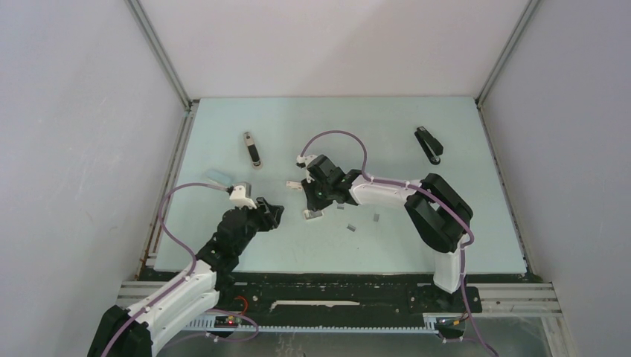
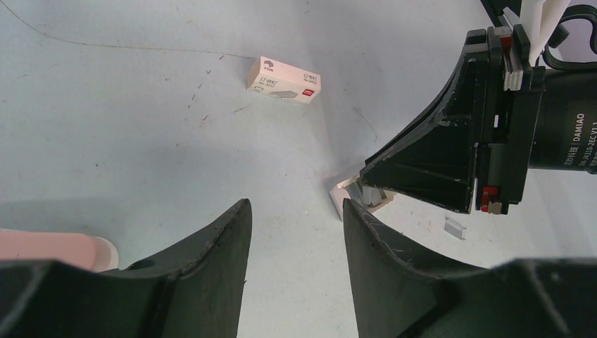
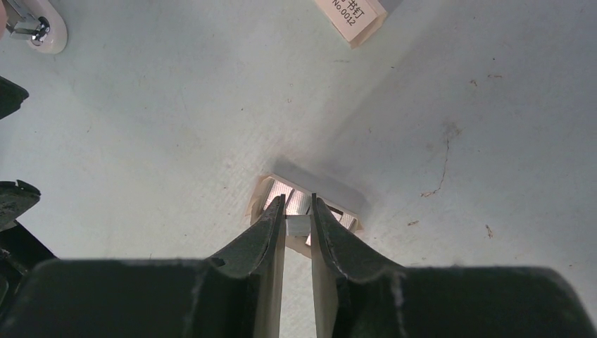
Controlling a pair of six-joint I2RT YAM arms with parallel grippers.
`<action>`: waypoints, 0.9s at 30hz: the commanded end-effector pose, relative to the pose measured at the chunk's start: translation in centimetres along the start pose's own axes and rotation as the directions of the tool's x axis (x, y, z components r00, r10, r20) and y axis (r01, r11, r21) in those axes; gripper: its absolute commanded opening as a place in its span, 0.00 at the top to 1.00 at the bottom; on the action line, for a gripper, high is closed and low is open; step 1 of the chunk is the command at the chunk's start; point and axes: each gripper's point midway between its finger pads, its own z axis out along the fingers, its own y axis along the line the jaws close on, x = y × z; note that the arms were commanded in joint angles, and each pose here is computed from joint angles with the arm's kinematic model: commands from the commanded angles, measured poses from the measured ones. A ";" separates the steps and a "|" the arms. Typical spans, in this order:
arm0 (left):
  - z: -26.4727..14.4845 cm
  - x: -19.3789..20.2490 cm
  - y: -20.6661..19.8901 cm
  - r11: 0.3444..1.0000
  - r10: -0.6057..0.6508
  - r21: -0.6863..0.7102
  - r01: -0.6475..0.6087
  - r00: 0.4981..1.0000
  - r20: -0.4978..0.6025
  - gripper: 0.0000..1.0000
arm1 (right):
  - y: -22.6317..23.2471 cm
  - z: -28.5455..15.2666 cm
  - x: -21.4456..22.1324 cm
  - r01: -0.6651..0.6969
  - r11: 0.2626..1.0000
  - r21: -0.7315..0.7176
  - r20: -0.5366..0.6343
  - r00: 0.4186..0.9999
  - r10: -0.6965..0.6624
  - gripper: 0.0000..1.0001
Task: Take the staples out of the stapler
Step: Place the staple in the staple box.
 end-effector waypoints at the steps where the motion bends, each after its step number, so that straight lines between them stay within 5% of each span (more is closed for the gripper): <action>1: -0.1 0.5 0.8 1.000 0.018 -0.014 -0.017 1.000 0.007 0.44 | 0.4 0.3 -0.8 -0.013 1.000 0.011 0.016 1.000 0.013 0.74; 27: -0.1 0.6 0.8 1.000 0.016 -0.011 -0.016 1.000 0.008 0.44 | 0.6 -0.3 -0.8 0.009 1.000 0.008 0.030 1.000 -0.009 0.66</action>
